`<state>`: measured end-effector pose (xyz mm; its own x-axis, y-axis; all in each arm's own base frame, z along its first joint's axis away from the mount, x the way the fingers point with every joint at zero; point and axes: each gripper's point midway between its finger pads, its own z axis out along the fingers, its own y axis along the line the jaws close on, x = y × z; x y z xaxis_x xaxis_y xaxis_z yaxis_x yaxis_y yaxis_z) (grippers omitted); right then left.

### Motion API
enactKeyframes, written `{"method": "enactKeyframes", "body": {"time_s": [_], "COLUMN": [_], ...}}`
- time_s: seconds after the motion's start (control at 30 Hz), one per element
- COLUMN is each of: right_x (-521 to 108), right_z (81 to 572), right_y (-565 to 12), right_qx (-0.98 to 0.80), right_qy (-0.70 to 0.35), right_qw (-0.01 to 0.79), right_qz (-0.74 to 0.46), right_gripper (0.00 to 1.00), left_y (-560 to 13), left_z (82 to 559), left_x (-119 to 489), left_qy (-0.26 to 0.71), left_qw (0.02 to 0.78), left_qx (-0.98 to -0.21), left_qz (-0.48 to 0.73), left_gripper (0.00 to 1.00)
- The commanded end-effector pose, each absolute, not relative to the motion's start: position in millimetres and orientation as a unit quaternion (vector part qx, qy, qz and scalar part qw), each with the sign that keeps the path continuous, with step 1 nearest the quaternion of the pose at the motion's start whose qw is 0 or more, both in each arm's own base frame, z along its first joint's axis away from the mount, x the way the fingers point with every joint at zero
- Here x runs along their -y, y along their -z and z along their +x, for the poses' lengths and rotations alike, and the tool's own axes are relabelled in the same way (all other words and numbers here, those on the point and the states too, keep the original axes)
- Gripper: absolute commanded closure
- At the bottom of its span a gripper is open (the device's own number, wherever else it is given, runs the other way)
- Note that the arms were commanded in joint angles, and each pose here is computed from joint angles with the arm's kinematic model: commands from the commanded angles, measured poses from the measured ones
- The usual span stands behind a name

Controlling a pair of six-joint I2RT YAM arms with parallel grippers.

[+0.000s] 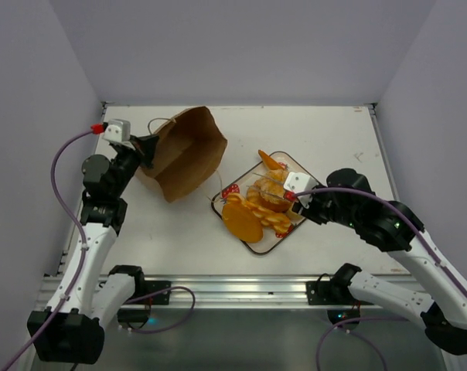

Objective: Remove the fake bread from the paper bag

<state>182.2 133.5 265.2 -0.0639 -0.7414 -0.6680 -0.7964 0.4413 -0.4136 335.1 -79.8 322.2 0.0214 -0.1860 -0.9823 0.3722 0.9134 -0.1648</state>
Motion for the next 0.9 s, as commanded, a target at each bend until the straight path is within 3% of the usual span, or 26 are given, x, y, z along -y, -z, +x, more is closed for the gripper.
{"method": "enactKeyframes", "body": {"time_s": [0.0,0.27,0.5,0.87], "right_x": [-147,-143,-142,-134], "right_z": [191,203,208,208], "right_y": [-293,-299,-303,-304], "right_qx": [-0.718,-0.727,-0.730,-0.736], "right_qy": [-0.050,-0.032,-0.031,-0.030], "right_qw": [0.474,0.480,0.486,0.490], "right_qz": [-0.508,-0.489,-0.480,-0.466], "right_gripper": [0.59,0.60,0.60,0.60], "left_y": [-361,-389,-407,-352], "left_z": [349,383,405,469], "left_x": [81,99,91,92], "left_qy": [0.232,0.344,0.377,0.397], "left_qw": [0.734,0.692,0.673,0.613], "left_qx": [-0.638,-0.633,-0.624,-0.668], "left_qz": [0.023,-0.043,-0.125,-0.142], "left_gripper": [1.00,1.00,1.00,1.00]}}
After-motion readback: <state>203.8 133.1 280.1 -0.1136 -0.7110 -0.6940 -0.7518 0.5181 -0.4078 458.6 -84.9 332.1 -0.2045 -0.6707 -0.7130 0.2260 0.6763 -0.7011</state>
